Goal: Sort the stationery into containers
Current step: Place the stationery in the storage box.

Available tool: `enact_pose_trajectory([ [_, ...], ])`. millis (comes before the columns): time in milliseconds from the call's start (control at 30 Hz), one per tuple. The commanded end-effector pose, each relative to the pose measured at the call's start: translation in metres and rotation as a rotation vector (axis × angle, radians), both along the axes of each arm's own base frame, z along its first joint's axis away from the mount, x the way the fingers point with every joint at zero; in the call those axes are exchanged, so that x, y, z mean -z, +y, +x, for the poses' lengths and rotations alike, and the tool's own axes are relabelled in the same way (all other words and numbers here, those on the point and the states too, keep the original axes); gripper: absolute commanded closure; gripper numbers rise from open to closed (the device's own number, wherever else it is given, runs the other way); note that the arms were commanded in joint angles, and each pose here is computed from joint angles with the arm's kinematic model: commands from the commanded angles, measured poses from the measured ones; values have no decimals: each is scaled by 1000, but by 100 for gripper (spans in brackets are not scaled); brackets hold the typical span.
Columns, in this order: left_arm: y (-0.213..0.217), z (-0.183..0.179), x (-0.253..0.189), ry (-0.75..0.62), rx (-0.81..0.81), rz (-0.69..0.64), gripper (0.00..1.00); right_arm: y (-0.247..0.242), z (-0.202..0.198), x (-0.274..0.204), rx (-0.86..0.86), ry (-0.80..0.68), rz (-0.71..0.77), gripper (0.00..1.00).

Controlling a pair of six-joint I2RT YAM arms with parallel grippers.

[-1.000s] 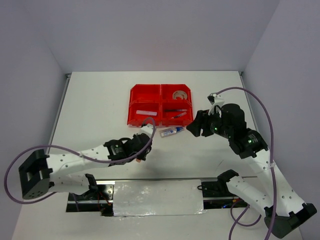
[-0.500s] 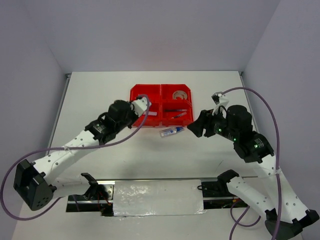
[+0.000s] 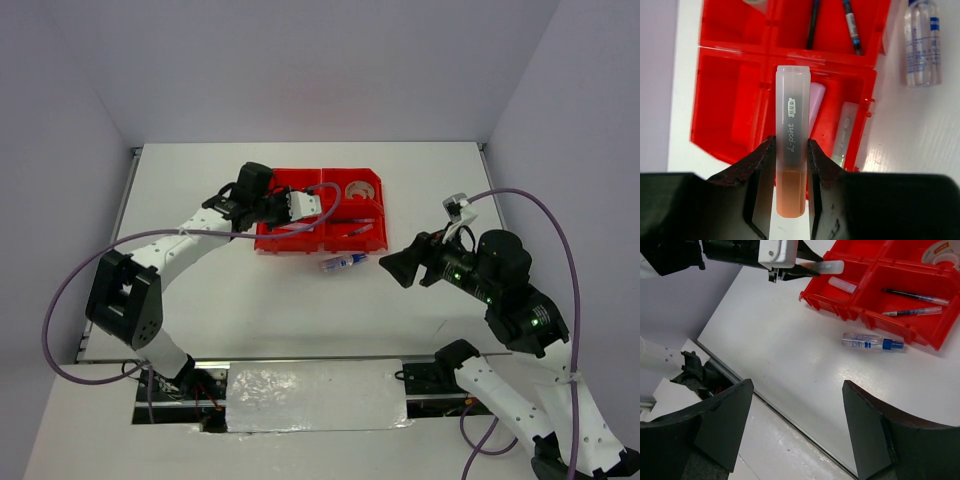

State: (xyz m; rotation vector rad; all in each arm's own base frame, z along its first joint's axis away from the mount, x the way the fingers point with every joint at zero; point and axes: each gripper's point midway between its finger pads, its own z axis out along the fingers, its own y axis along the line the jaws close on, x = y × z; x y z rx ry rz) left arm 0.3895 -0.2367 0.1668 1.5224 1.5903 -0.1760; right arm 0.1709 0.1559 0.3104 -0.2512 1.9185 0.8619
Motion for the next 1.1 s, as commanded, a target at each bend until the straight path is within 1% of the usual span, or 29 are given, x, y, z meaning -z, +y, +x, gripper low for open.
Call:
enact_pose_trajectory([
  [0,-17,-3,-9,-36,124,-37,100,-6,-2,-14,29,-41,4,20],
  [133,-21,-2,2,3,144,-29,100,-7,-3,-11,33,-33,1,20],
  [333,-22,-3,11,19,154,-22,98,-6,-3,-3,25,-25,6,20],
  [833,-28,1,14,61,130,-58,92,-6,-6,-3,13,-29,-2,20],
  [1067,-29,3,19,76,123,-60,91,-7,-7,-4,13,-33,-8,20],
])
